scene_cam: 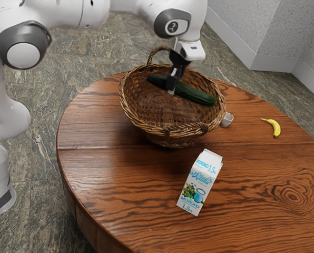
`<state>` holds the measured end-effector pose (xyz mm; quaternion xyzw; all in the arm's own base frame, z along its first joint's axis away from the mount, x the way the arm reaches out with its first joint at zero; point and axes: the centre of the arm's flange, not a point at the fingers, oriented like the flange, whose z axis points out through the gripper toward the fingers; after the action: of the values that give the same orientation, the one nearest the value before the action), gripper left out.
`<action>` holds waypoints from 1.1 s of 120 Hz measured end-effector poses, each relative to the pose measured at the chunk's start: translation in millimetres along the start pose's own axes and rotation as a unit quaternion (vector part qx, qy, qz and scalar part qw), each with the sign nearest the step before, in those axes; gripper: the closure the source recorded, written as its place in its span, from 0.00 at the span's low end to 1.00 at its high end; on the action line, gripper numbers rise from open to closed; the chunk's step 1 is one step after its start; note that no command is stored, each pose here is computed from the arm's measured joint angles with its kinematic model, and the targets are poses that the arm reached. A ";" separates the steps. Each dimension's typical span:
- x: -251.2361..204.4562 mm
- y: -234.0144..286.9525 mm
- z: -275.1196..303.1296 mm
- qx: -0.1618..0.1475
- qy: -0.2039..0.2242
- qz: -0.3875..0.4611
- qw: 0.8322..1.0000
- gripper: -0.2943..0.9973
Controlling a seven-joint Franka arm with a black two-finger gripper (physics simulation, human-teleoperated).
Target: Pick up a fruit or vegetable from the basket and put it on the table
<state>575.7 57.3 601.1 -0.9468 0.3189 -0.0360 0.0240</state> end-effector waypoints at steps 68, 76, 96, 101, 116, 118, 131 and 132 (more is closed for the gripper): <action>-110.3 -75.8 -81.5 0.001 0.013 -0.091 0.996 0.60; -117.3 -72.5 -137.1 0.037 0.040 -0.088 0.995 0.59; -123.0 -58.4 -178.7 0.051 0.047 -0.076 0.995 0.60; -136.6 -65.4 -178.8 0.049 0.043 -0.088 0.994 0.61; -186.7 -87.1 -177.9 0.037 0.033 -0.126 0.991 0.61; -194.3 -89.4 -178.7 0.035 0.035 -0.130 0.990 0.61; -255.4 -108.8 -180.3 0.027 0.034 -0.176 0.983 0.61; -260.1 -110.2 -180.2 0.027 0.033 -0.180 0.983 0.61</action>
<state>420.5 298.4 774.4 -0.9860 0.1427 -0.0797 0.0319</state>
